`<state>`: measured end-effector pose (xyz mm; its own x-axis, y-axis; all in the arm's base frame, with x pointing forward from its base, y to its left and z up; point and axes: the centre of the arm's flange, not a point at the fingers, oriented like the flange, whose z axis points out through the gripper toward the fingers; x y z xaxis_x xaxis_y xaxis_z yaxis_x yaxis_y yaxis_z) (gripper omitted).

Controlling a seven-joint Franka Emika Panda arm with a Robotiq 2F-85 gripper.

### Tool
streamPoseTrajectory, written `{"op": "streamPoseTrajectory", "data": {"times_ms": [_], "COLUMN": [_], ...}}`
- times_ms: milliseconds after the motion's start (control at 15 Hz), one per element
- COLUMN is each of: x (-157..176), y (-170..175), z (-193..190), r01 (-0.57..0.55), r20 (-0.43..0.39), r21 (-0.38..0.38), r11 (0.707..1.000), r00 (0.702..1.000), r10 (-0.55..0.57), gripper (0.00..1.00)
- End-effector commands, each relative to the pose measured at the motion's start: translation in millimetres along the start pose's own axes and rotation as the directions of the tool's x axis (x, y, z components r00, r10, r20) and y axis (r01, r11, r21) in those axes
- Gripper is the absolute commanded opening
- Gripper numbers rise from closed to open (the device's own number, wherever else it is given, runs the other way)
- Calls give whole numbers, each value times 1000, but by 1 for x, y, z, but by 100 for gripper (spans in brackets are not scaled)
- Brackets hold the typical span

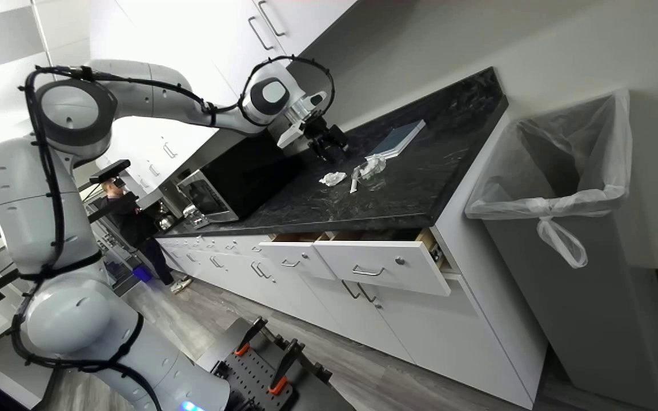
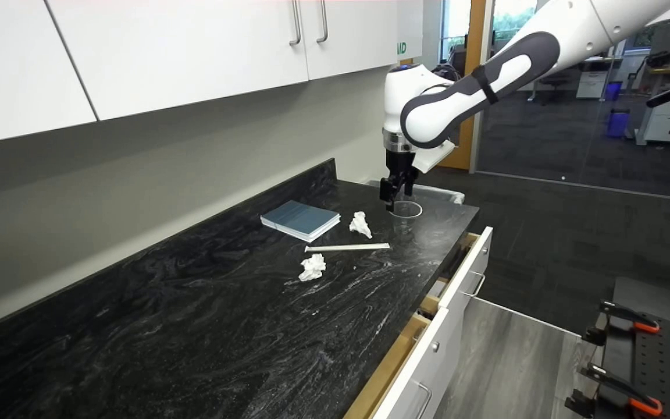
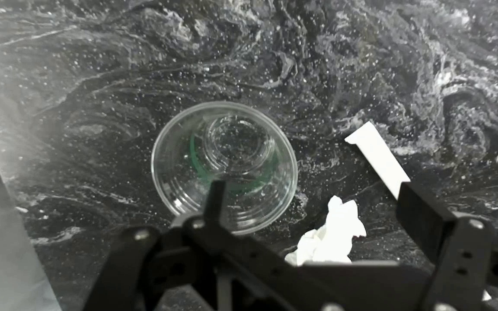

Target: Move the cup slightly to the left

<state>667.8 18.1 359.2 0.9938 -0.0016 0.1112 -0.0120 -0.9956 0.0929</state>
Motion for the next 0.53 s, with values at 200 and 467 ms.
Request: {"op": "streamPoseTrajectory", "data": {"times_ms": [200,467], "x": [49,54], "y": [0,-1], "z": [32,50], "r01": [-41,-51], "r20": [63,109], "r21": [-25,-31], "r11": [999,998], "r00": [997,993], "r10": [43,54], "gripper": [100,100]}}
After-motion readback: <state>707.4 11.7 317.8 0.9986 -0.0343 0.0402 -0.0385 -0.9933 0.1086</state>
